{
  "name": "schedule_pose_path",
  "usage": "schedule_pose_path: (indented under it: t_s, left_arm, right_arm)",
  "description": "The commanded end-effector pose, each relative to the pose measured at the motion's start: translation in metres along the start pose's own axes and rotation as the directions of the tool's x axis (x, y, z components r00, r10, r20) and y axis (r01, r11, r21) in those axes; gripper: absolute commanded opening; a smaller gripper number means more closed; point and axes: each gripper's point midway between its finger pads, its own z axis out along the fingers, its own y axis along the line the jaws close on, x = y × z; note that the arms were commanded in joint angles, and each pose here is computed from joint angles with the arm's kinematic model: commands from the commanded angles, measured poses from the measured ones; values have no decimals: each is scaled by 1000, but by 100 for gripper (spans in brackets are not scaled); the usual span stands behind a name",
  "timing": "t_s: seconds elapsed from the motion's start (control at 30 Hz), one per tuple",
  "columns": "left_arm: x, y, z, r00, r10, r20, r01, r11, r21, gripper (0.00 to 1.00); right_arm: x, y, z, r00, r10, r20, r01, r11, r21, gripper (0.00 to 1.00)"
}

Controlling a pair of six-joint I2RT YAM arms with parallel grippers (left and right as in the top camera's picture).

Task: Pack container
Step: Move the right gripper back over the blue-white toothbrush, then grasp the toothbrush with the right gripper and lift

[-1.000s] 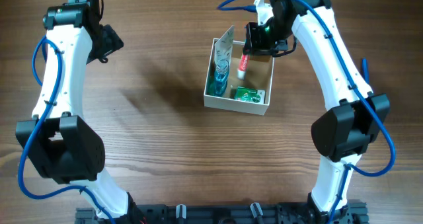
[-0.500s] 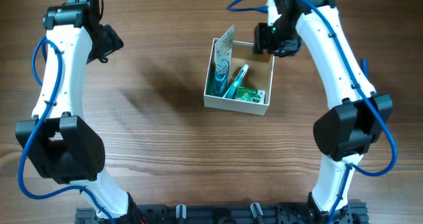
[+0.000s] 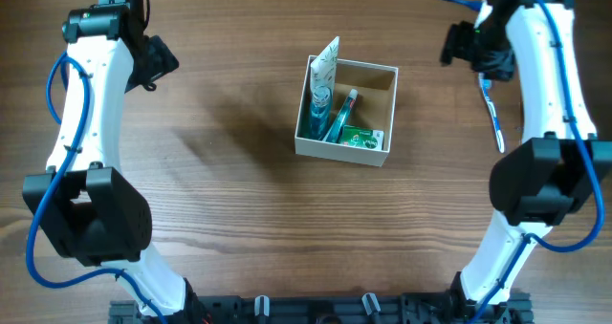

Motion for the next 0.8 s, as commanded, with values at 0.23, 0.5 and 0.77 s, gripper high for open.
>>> schedule_pose_path:
  t_s: [0.23, 0.5, 0.77]
  left_arm:
    - [-1, 2, 2, 1000, -5, 1, 5, 1000, -11, 100]
    - [-1, 2, 2, 1000, -5, 1, 5, 1000, -11, 100]
    - [-1, 2, 2, 1000, -5, 1, 5, 1000, -11, 100]
  right_arm:
    - [13, -86, 33, 997, -33, -76, 36, 999, 39, 86]
    - [28, -90, 79, 979, -176, -104, 173, 984, -38, 88]
    - [46, -91, 117, 971, -201, -128, 197, 980, -38, 90]
